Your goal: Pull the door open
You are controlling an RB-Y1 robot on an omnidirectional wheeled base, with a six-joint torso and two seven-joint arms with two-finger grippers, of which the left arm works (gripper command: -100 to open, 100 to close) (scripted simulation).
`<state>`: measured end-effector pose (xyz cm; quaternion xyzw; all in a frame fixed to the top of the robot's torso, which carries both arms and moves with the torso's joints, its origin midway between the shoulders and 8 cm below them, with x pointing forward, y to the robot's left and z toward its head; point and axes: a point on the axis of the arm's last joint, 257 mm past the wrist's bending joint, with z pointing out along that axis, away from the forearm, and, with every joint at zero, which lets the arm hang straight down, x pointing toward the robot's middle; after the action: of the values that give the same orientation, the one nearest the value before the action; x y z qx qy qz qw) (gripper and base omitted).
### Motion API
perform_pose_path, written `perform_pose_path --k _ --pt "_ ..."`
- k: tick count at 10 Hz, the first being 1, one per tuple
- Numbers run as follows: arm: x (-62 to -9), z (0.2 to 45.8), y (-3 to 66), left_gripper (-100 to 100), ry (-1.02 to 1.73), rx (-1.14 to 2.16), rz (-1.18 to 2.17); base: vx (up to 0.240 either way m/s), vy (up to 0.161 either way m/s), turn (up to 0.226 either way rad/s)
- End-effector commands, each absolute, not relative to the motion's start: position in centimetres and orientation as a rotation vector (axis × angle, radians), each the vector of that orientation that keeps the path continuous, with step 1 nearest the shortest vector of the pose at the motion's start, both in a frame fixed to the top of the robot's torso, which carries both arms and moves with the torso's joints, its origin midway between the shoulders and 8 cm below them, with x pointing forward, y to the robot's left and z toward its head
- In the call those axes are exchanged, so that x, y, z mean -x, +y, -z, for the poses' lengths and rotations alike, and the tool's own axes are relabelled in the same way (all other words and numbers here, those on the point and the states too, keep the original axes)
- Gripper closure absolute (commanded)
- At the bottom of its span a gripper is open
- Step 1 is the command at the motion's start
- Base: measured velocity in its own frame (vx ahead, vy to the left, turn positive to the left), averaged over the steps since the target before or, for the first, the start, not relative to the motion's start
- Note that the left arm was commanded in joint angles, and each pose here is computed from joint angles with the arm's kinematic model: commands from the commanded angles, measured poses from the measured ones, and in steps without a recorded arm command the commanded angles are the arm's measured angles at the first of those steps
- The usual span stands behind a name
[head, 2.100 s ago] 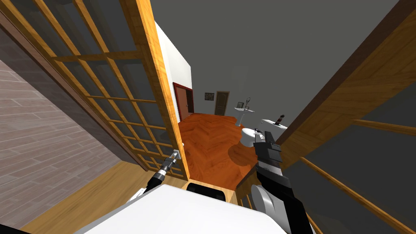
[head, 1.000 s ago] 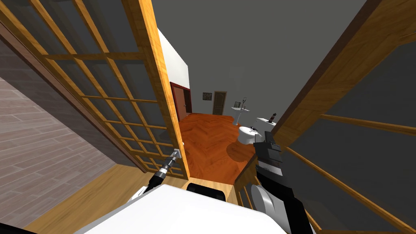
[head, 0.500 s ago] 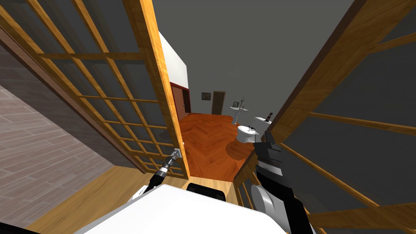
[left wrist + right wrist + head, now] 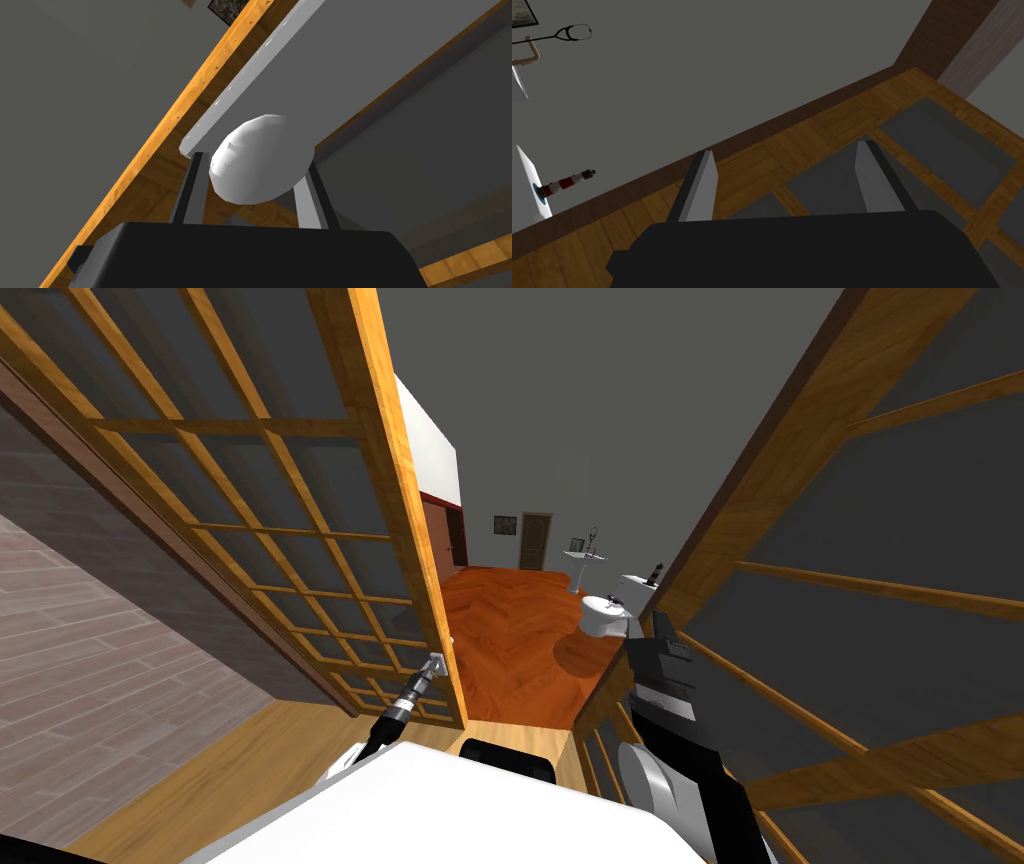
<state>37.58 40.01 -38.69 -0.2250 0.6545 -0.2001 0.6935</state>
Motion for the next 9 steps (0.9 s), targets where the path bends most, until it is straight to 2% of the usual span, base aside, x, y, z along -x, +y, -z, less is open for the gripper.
perform_pose_path --k 1,9 --pt "-37.71 38.85 39.61 100 1.447 0.556 0.498 -0.054 0.022 -0.082" --pt "-38.22 38.66 39.75 100 1.378 0.726 0.654 -0.042 0.017 -0.045"
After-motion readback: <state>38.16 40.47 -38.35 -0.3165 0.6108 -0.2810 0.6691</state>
